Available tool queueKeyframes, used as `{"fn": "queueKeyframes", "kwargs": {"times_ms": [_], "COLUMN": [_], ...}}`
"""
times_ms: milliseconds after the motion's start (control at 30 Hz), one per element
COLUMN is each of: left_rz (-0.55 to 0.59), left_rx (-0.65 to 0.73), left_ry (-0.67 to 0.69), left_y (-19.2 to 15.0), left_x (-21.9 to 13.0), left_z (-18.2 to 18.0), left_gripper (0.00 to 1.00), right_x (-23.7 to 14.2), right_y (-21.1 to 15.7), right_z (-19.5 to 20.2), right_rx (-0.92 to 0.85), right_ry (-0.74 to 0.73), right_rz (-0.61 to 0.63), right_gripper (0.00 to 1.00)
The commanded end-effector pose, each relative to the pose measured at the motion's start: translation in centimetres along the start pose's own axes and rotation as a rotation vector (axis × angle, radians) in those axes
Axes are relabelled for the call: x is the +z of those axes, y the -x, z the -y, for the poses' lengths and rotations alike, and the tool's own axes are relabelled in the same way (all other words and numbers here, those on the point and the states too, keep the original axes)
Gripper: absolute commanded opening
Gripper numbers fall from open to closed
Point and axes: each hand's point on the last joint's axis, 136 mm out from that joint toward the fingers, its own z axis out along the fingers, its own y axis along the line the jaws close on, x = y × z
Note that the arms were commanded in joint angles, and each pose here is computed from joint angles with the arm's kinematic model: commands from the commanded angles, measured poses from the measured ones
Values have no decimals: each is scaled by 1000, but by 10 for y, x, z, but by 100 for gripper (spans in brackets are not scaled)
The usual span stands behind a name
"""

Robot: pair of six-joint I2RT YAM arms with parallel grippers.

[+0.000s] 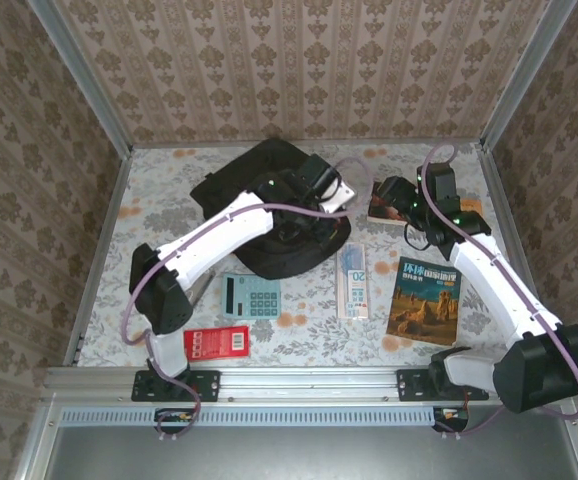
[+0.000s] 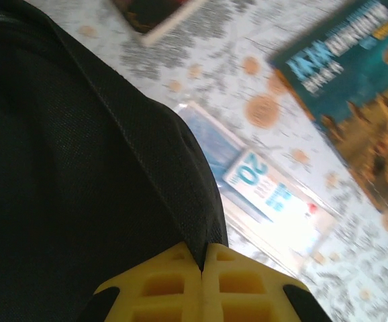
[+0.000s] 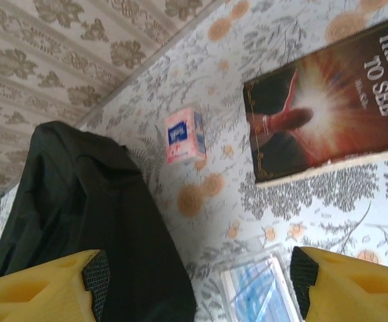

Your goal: Pack the student bag

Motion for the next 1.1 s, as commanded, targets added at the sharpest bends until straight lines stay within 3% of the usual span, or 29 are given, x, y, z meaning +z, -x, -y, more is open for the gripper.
{"fn": "queueKeyframes", "kwargs": {"times_ms": [0, 200, 333, 367, 467, 533, 667, 800, 900, 1067], "left_rz": [-17, -121, -204, -215, -212, -172, -22, 112, 138, 115], "left_rx": [114, 221, 229, 224, 212, 190, 75, -194, -363, -442], "left_ry": [-89, -216, -202, -190, -175, -189, -235, -178, -193, -219], "left_y": [-16, -65, -93, -97, -100, -93, -65, -37, -29, -20], "left_x": [-19, -14, -2, -1, -5, -16, -45, -57, -48, -25], "left_z": [45, 95, 94, 91, 87, 87, 76, 27, 3, -2], "left_gripper": [0, 0, 0, 3, 35, 48, 59, 58, 56, 53], "right_x": [-2, -4, -2, 0, 8, 12, 21, 28, 38, 48], "right_y": [-29, -45, -54, -56, -64, -69, -81, -92, -100, -114], "right_z": [5, 11, 8, 8, 8, 2, -7, -5, 9, 18], "right_rx": [-17, -80, -95, -98, -108, -110, -133, -182, -183, -174], "right_ry": [28, 12, 38, 43, 52, 87, 120, 86, 41, 26], "right_rz": [-124, -207, -246, -258, -300, -333, -391, -422, -439, -481], "right_gripper": [75, 74, 74, 74, 74, 74, 74, 71, 67, 58]}}
